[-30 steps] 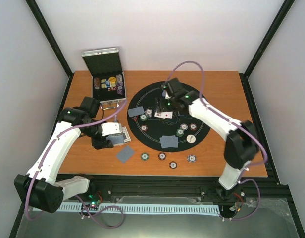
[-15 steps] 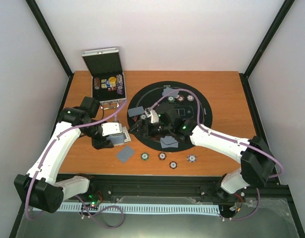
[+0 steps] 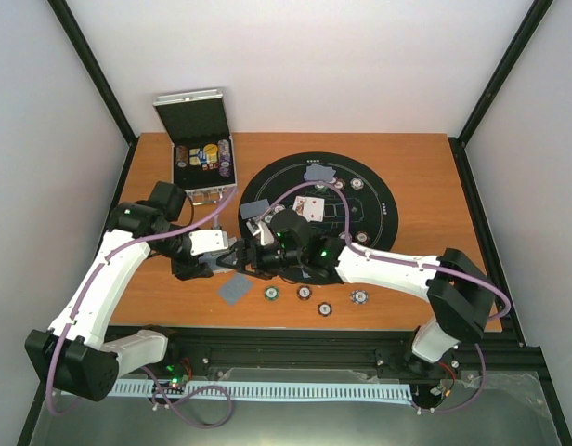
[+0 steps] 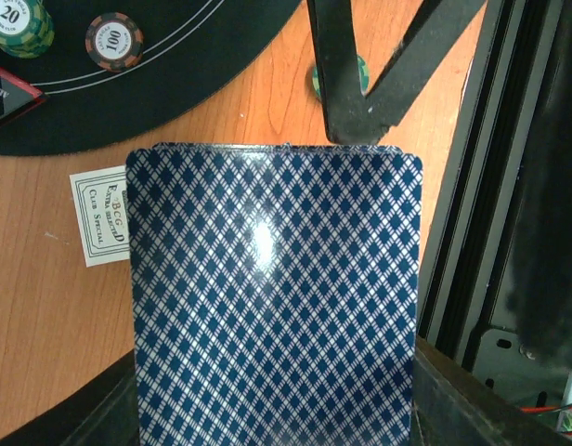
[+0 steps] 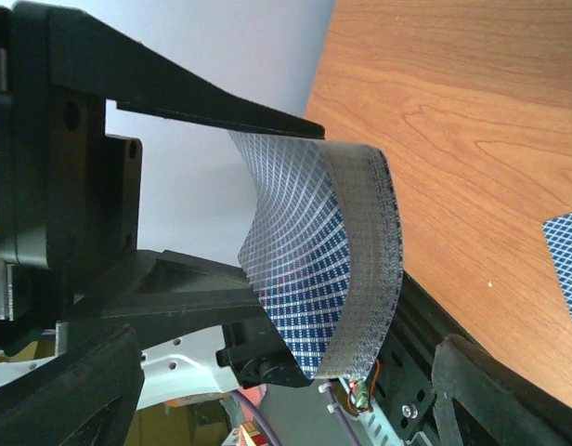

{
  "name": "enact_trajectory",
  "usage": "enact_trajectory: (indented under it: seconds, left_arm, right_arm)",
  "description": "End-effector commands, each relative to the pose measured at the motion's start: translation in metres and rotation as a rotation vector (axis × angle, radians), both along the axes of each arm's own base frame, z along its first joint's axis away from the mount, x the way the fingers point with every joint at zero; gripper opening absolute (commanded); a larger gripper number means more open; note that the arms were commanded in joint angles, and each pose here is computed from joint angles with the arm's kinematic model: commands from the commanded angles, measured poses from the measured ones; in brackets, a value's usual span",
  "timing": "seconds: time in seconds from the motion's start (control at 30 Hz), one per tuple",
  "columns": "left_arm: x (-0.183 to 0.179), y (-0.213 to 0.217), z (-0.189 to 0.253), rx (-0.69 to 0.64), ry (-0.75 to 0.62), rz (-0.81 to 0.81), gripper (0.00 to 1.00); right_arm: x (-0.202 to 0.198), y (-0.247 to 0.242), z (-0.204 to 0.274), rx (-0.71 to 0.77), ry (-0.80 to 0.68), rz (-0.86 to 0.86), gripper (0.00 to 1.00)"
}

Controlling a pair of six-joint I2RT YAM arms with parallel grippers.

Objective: Distribute texas hold em gaming equipment

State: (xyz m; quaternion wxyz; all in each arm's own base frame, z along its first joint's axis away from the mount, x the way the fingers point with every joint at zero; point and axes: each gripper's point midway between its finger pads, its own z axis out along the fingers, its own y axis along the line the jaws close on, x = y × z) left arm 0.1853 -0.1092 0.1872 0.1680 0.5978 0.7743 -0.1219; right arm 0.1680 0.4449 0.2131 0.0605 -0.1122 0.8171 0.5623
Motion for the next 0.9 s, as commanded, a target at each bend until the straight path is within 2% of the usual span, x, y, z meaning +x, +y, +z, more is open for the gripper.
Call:
enact_trajectory:
  seconds: [0.0,0.33,0.57,0.87]
  left_arm:
    - [-0.001,-0.004,0.01,-0.032,-0.028,-0.013,0.01]
    - [-0.002,-0.004,0.014,-0.038,-0.033,-0.016,0.01]
    - [-0.003,-0.003,0.014,-0.031,-0.036,-0.021,0.01]
    - [-0.005,-0.002,0.014,-0.026,-0.04,-0.026,0.01]
  right_arm:
    - [-0.007,0.011,0.003,0.049,0.006,0.013,0.84]
    - [0.002,0.034,-0.01,0.06,0.04,0.024,0.83]
    - [0.013,0.047,-0.02,0.125,0.101,0.035,0.81]
    - [0.032,0.024,-0.048,0.066,0.126,-0.017,0.78]
